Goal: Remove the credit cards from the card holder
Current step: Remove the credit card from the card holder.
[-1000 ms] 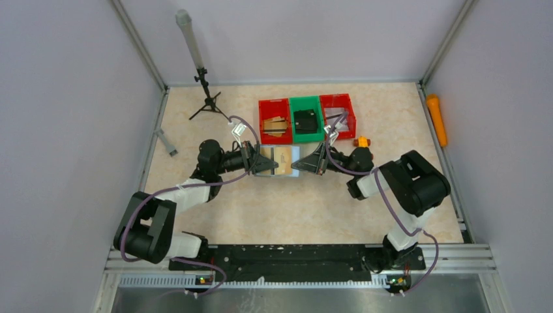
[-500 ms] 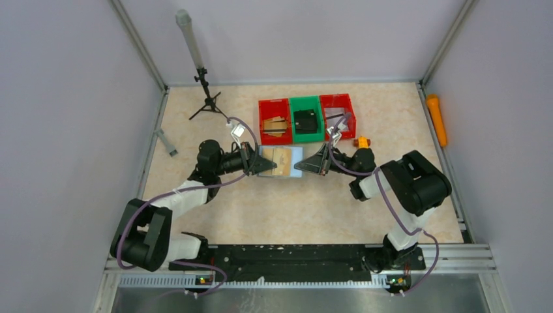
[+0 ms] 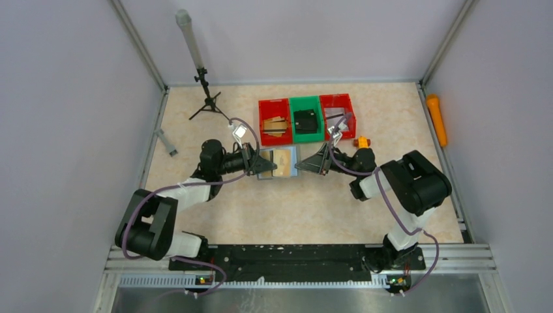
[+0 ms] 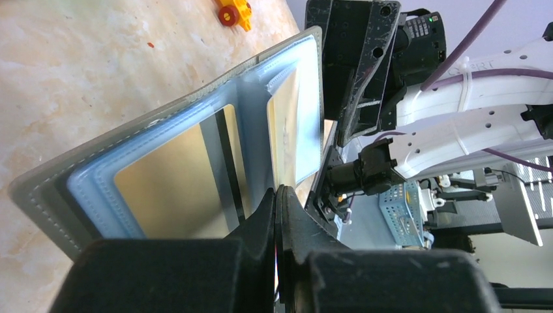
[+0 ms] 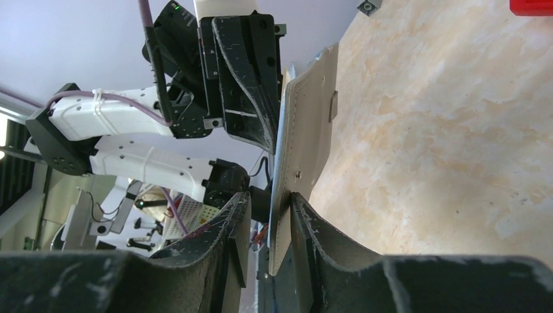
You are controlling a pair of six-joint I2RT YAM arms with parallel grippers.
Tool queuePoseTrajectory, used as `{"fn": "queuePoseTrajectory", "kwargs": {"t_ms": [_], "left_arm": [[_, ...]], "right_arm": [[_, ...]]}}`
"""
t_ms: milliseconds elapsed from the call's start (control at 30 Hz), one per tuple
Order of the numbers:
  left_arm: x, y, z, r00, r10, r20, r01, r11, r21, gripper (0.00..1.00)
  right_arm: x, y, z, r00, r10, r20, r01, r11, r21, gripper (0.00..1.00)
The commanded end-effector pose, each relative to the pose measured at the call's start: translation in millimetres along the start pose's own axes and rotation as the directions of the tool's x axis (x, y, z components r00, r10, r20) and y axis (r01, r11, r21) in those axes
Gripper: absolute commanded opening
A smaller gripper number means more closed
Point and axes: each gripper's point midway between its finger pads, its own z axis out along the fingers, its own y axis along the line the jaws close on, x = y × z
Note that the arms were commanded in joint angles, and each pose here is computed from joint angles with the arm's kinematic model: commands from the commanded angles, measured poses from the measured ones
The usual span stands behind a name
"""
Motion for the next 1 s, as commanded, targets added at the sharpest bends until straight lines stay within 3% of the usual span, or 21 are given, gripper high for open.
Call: {"fn": "queuePoseTrajectory", "kwargs": {"t_ms": [0, 200, 400, 500, 767, 900, 967], "left_arm": [[-10.1, -16.2, 5.7, 0.998, 0.055, 0.011, -0.055, 0.996, 0.07, 0.0], [-7.2, -17.7, 8.5, 0.998, 0.056, -0.002, -0.056, 0.996, 0.076, 0.0], [-4.0, -21.8, 11.6, 0.998, 0.059, -0.018, -0.058, 0.994, 0.093, 0.0], [-1.9, -24.4, 12.8, 0.998, 0.06, -0.028, -0.057, 0.993, 0.106, 0.0], [-0.5, -27.1, 14.5, 0.997, 0.061, -0.04, -0.056, 0.991, 0.121, 0.0], [-0.1, -27.6, 14.9, 0.997, 0.063, -0.041, -0.057, 0.991, 0.123, 0.0], [-0.3, -28.3, 14.6, 0.997, 0.066, -0.04, -0.06, 0.99, 0.124, 0.06]], "right_arm": [[-13.0, 37.6, 3.4, 0.98, -0.19, 0.054, 0.196, 0.971, -0.136, 0.3], [-10.4, 25.9, 8.6, 0.984, -0.177, 0.032, 0.18, 0.979, -0.097, 0.36], [-6.1, 13.9, 11.9, 0.985, -0.172, 0.015, 0.172, 0.983, -0.056, 0.49], [-5.0, 9.3, 13.8, 0.986, -0.168, 0.005, 0.168, 0.985, -0.039, 0.49], [-1.8, 5.7, 16.7, 0.988, -0.154, -0.012, 0.154, 0.987, -0.038, 0.33], [-1.7, 7.1, 17.4, 0.989, -0.148, -0.017, 0.147, 0.988, -0.049, 0.1], [-1.4, 7.5, 17.4, 0.989, -0.145, -0.017, 0.144, 0.988, -0.053, 0.01]]}}
